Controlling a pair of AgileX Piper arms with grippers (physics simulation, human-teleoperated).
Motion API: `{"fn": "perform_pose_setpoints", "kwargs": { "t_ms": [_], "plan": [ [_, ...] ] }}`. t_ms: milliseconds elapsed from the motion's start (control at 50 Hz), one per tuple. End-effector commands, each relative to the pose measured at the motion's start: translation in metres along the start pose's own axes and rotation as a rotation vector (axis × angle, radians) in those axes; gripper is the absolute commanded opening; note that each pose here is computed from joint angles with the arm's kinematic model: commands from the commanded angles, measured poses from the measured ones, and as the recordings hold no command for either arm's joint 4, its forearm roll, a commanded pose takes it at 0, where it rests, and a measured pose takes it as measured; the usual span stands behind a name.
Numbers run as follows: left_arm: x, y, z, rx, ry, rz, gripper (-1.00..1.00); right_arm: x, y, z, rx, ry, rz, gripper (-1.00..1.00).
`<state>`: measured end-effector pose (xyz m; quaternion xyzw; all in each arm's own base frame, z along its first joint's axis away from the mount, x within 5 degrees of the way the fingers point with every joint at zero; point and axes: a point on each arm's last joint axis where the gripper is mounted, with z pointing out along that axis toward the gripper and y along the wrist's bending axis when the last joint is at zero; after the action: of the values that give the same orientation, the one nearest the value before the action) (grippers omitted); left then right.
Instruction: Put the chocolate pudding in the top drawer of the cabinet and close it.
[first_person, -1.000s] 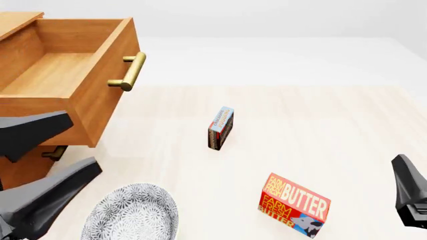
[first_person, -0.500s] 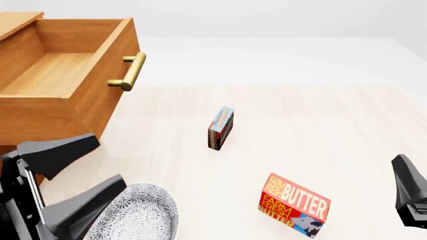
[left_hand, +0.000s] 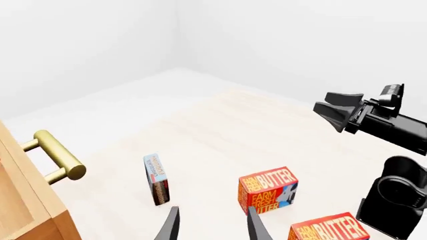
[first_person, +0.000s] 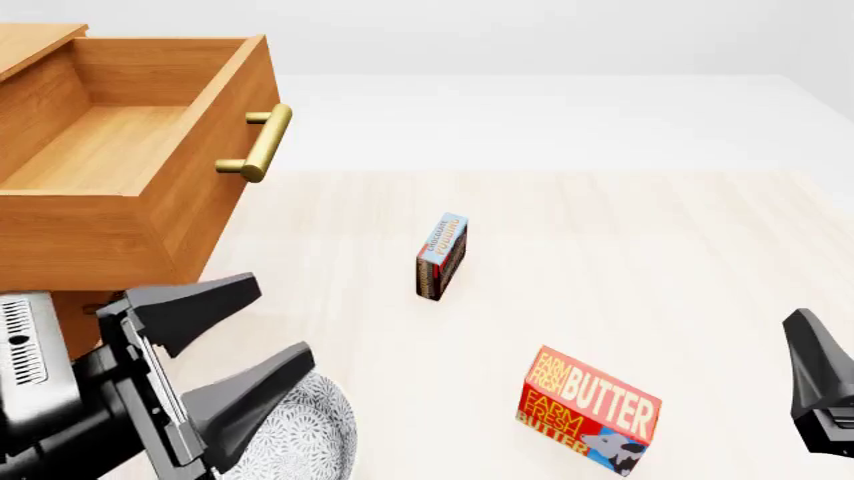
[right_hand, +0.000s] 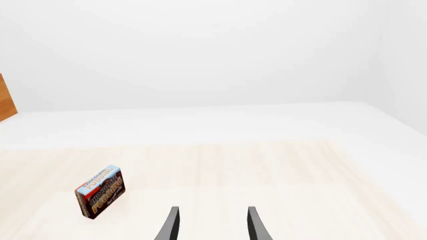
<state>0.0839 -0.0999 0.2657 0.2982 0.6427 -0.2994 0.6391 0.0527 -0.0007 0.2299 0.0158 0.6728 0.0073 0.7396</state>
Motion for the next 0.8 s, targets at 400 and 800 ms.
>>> {"fn": "perform_pose_setpoints", "kwargs": {
  "t_ms": [400,800],
  "plan": [
    [0.003,-0.007,0.057,0.033,0.035,-0.089,1.0,0.0,0.0,0.0,0.0,0.0,0.0,1.0],
    [0.011,-0.015,0.099,0.064,0.081,-0.066,1.0,0.0,0.0,0.0,0.0,0.0,0.0,1.0]
  ]
}}
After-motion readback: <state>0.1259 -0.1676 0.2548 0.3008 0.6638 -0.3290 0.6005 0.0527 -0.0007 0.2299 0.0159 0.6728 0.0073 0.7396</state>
